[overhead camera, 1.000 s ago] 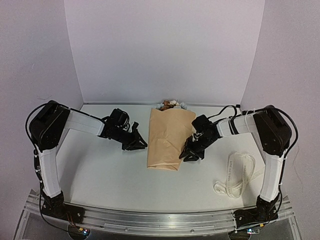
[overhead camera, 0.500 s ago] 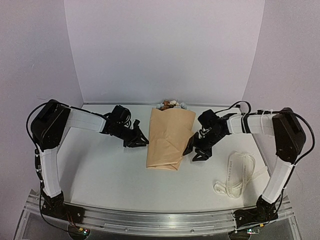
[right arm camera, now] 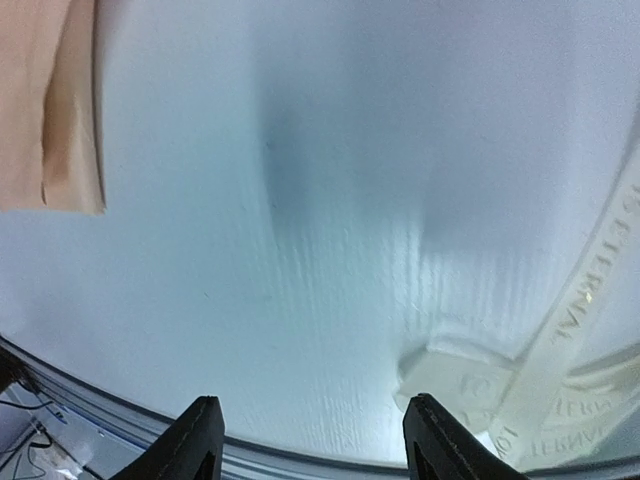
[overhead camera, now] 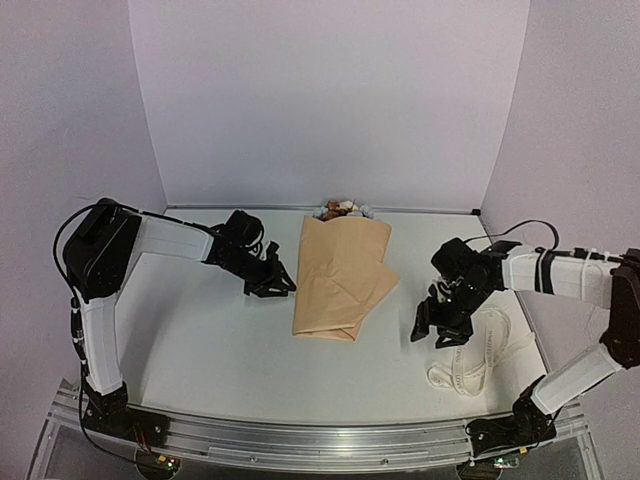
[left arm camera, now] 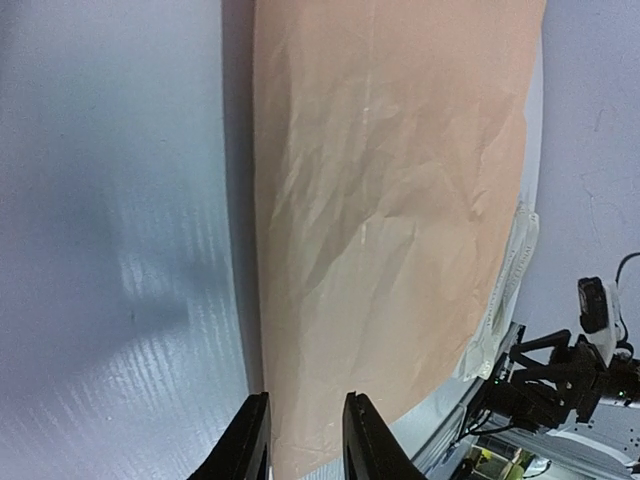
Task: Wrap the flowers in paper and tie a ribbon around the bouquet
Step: Pick up the ribbon from the corner of the board.
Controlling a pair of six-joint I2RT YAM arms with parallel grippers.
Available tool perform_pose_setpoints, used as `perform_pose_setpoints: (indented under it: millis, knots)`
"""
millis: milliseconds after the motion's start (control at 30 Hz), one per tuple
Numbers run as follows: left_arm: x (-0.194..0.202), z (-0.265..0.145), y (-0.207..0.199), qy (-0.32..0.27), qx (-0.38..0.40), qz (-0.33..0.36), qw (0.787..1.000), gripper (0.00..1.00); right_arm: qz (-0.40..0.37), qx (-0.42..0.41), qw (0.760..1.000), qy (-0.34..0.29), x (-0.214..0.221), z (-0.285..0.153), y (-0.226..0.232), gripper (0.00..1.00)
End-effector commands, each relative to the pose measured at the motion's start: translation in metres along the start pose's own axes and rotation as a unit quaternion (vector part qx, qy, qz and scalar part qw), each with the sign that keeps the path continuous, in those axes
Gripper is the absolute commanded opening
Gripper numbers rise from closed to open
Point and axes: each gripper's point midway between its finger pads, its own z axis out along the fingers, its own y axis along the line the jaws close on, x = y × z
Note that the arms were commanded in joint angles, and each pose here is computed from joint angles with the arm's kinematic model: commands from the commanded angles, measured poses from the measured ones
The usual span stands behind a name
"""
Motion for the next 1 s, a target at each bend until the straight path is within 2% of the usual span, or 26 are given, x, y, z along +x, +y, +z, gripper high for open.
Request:
perform_pose_setpoints:
  millis: [0,133,233,300,467,667,767,967]
  knots:
    - [-0.009,-0.028,-0.02,-0.04,-0.02,0.009,0.999,0.28,-0.019,0.079,0.996,0.02,0.036,-0.021,-0.046,0.64]
    - [0.004,-0.035,-0.003,-0.07,-0.034,0.018,0.997,0.3,-0.021,0.131,0.991,0.008,0.053,-0.021,-0.084,0.63]
    - [0.016,-0.032,0.012,-0.071,-0.04,0.017,0.997,0.29,-0.018,0.143,0.99,-0.003,0.068,-0.007,-0.109,0.58]
    - [0.019,-0.033,0.007,-0.065,-0.034,0.024,0.997,0.28,-0.005,0.141,0.99,-0.006,0.076,0.001,-0.117,0.55]
    - [0.015,-0.028,0.005,-0.059,-0.042,0.063,0.995,0.3,-0.035,0.125,0.991,-0.017,0.072,0.012,-0.113,0.5]
    - [0.015,-0.029,-0.004,-0.056,-0.019,0.073,0.996,0.31,-0.06,0.132,0.989,-0.023,0.056,0.008,-0.094,0.46]
    - [0.015,-0.027,-0.006,-0.051,-0.019,0.069,0.996,0.31,-0.047,0.135,0.99,-0.011,0.056,0.01,-0.092,0.37]
    - [0.016,-0.031,-0.023,-0.038,0.008,0.061,0.997,0.31,-0.02,0.125,0.992,0.007,0.063,0.001,-0.085,0.09]
